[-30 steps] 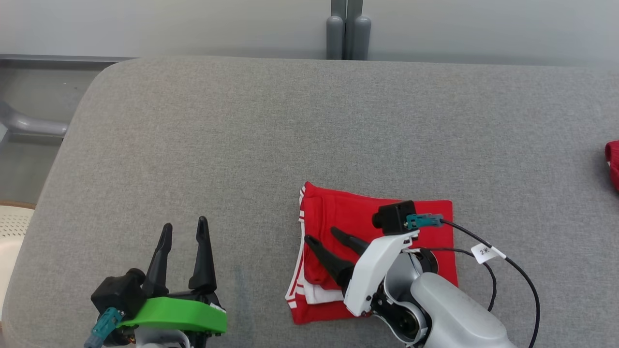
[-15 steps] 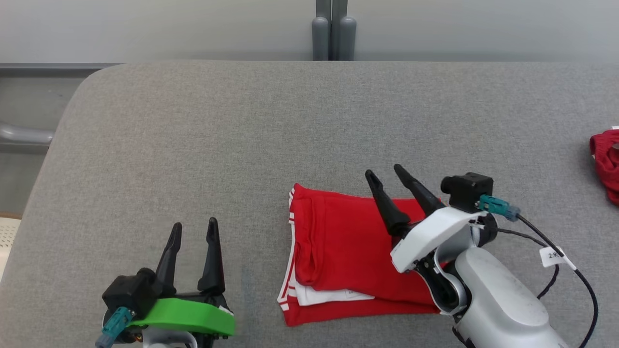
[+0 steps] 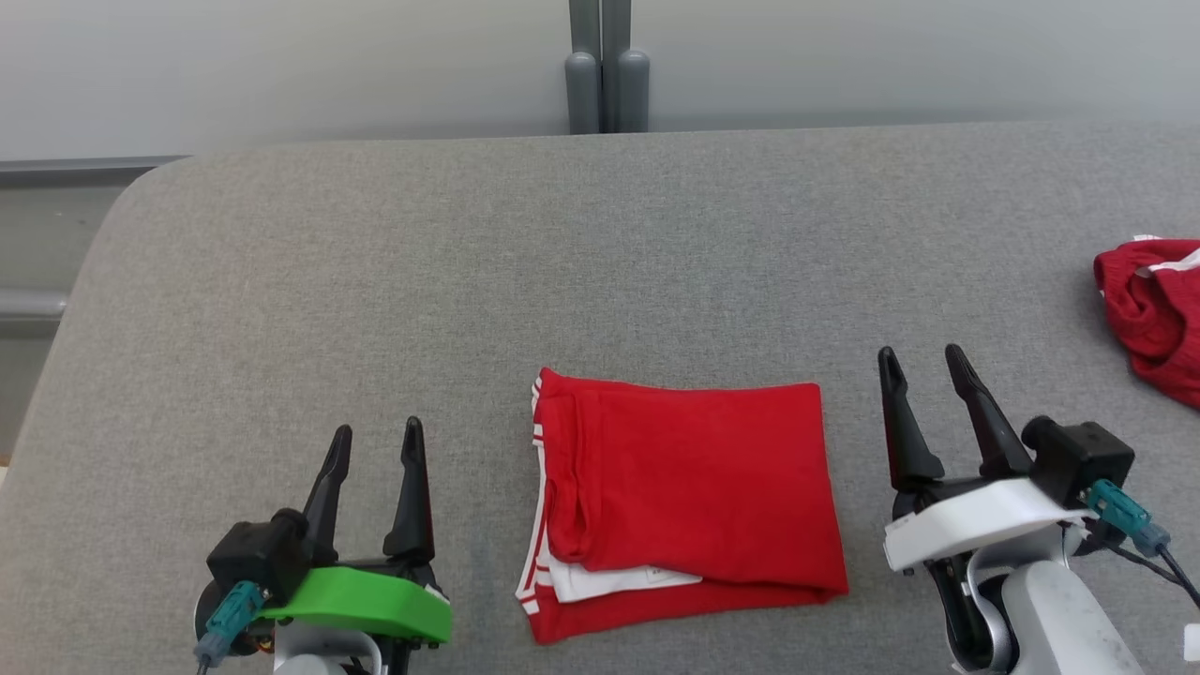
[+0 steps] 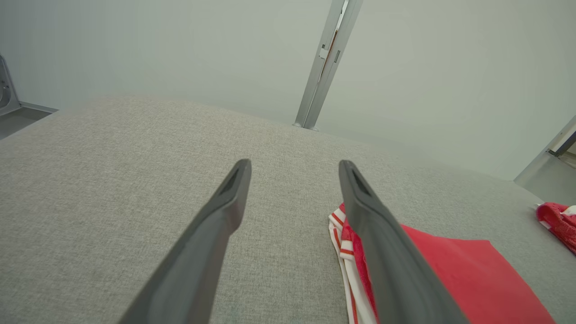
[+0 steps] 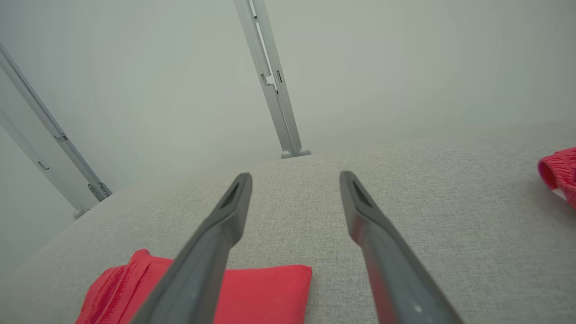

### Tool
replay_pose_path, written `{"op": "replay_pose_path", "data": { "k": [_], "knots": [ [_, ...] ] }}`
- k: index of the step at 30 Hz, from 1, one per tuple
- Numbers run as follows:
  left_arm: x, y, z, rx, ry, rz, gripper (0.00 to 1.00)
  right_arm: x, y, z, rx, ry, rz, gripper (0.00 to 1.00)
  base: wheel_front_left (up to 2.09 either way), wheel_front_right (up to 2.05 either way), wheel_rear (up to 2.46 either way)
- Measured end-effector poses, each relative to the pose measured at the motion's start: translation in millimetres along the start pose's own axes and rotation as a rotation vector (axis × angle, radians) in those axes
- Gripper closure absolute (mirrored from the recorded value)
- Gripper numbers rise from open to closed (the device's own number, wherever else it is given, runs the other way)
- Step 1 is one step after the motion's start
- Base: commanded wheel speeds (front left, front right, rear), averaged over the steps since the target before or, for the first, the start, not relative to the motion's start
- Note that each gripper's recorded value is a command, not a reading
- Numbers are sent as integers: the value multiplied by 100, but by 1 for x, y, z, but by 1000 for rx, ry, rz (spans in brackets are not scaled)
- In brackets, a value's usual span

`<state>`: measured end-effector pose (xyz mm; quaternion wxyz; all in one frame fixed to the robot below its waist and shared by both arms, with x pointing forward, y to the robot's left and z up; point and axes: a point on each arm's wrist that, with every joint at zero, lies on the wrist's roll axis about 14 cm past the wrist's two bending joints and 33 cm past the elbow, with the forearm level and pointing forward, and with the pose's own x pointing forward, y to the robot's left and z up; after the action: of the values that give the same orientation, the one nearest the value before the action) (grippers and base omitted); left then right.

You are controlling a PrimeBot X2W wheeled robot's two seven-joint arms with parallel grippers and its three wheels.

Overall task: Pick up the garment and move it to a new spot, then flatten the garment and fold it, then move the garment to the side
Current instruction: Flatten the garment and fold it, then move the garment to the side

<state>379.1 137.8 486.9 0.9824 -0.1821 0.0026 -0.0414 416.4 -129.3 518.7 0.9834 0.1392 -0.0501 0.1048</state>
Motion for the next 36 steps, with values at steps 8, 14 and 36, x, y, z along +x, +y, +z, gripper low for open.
{"op": "replay_pose_path", "data": {
  "k": [8, 14, 36],
  "knots": [
    [-12, 3, -7, 42, 22, 5, 0, -35, -20, 12, -78, -29, -82, 0, 0, 0, 0],
    [-15, 3, -6, 54, 18, 7, 0, -44, -20, 17, -77, -42, -93, 0, 0, 0, 0],
    [-27, 10, -5, 59, 10, 30, 0, -50, -34, -25, -99, 159, -131, 0, 0, 0, 0]
  ]
}}
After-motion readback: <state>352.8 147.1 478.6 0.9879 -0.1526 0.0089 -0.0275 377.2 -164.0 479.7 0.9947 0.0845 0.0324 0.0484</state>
